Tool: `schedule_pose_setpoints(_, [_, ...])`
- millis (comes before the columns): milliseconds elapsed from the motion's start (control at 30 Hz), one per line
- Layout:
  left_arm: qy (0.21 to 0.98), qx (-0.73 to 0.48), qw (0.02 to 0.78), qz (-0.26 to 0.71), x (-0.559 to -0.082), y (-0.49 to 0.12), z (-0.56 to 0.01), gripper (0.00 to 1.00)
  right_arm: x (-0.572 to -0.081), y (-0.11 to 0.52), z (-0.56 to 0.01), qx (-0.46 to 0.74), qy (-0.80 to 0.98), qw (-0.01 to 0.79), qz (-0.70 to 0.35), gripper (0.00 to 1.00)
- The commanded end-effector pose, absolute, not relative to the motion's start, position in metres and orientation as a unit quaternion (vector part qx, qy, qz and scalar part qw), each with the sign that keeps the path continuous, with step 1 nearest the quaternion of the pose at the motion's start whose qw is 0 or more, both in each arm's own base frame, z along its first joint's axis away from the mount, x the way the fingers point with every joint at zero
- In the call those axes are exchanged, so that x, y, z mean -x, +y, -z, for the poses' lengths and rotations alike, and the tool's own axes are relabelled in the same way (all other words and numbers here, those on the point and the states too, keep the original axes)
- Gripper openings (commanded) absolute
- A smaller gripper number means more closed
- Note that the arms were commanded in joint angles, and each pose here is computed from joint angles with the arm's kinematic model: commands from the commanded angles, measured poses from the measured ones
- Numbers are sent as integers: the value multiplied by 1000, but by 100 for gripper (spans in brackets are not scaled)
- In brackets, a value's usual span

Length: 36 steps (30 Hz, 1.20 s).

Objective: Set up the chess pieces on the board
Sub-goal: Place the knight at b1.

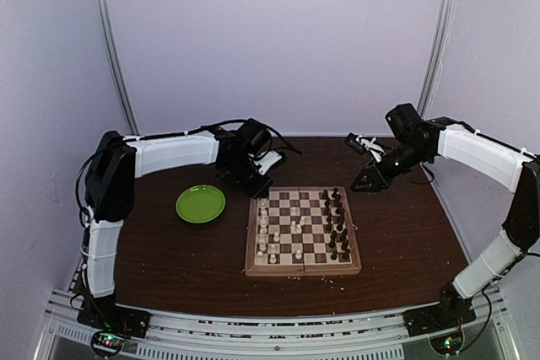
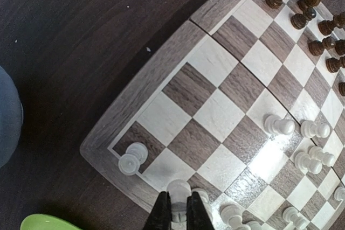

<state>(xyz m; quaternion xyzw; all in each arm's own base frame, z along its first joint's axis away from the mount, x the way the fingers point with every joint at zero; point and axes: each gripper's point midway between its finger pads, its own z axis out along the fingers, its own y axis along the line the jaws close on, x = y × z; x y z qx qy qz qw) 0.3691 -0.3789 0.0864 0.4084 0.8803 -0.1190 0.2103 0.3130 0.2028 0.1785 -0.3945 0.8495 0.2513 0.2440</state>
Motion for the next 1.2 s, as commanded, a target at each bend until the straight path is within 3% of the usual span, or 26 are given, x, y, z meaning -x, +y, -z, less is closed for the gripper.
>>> schedule_pose_setpoints(0, [875, -413, 222, 123, -374, -385, -82, 5, -316, 205, -186, 399, 845, 252, -252, 36])
schedule_pose_setpoints(833, [876, -415, 220, 110, -378, -385, -71, 15, -317, 205, -185, 399, 845, 249, -253, 36])
schedule_pose_setpoints(1167, [868, -418, 242, 115, -377, -383, -106, 21, -317, 205, -185, 398, 846, 248, -253, 36])
